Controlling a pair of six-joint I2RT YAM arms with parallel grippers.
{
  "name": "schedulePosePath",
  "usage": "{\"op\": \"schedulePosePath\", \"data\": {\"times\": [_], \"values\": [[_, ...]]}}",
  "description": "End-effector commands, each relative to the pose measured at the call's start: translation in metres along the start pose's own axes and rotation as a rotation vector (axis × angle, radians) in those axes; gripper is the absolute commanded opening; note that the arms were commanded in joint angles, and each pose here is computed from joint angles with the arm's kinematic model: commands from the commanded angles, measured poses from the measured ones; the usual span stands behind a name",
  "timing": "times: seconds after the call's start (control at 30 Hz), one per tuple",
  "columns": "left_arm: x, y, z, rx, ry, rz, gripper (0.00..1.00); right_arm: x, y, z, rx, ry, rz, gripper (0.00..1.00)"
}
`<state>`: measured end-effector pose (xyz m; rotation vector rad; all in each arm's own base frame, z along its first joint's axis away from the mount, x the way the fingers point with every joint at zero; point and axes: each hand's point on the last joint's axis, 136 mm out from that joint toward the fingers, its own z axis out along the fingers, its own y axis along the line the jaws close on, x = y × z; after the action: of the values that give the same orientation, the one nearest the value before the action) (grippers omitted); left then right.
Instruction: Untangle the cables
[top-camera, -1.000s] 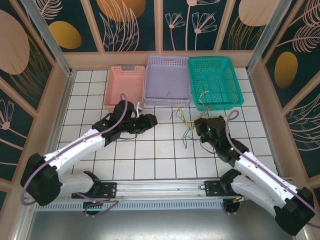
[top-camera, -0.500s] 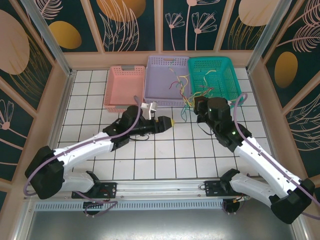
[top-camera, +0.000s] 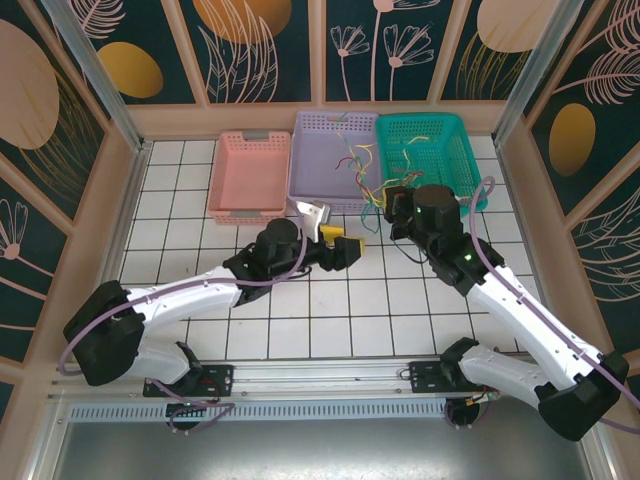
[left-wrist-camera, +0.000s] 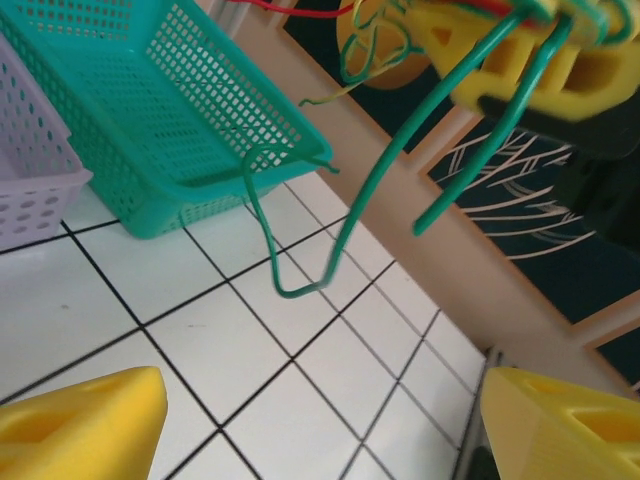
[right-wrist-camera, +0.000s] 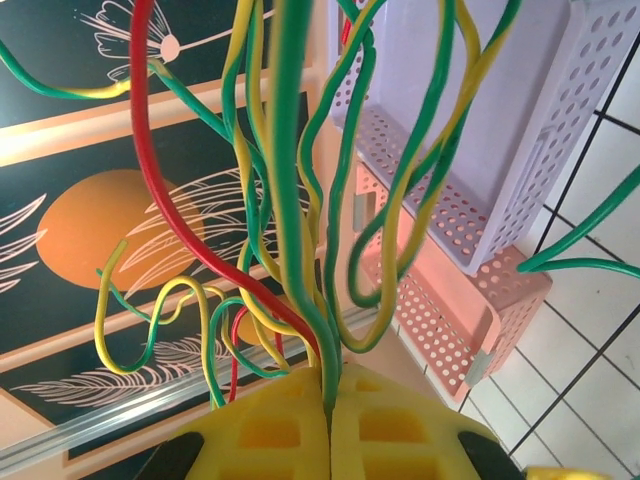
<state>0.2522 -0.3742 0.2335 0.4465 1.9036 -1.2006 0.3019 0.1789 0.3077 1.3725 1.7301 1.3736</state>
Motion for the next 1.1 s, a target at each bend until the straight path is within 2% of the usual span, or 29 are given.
{"op": "schedulePosePath", "data": {"times": [0.0,0.27,0.33,0.37,0.43,0.5,0.53,0.7,1.07], "values": [[-0.022,-0.010,0.009,0.008,-0.069,0.111,0.83,0.009,0.023,-0.010,-0.045,0.032,0.032,0.00],[-0.039,-0.012,0.024,-0.009,-0.106,0.162,0.83,0.017,0.024,-0.012,-0.041,0.072,0.061,0.00],[-0.040,-0.009,0.029,-0.025,-0.097,0.172,0.81,0.018,0.024,-0.012,-0.042,0.080,0.069,0.00],[-0.039,-0.004,0.032,-0.051,-0.097,0.173,0.76,0.019,0.026,-0.013,-0.046,0.084,0.073,0.00],[-0.043,0.001,0.034,-0.083,-0.108,0.181,0.53,0.020,0.026,-0.014,-0.045,0.086,0.074,0.00],[-0.053,0.003,0.035,-0.119,-0.129,0.176,0.11,0.018,0.028,-0.016,-0.050,0.074,0.066,0.00],[-0.052,0.006,0.035,-0.133,-0.127,0.172,0.00,0.015,0.030,-0.018,-0.058,0.060,0.056,0.00],[-0.039,0.027,0.018,-0.227,-0.104,0.143,0.00,-0.011,0.037,-0.029,-0.116,-0.033,0.023,0.00],[-0.004,0.048,-0.028,-0.319,-0.021,0.083,0.00,-0.060,0.056,-0.046,-0.169,-0.174,-0.122,0.00]]}}
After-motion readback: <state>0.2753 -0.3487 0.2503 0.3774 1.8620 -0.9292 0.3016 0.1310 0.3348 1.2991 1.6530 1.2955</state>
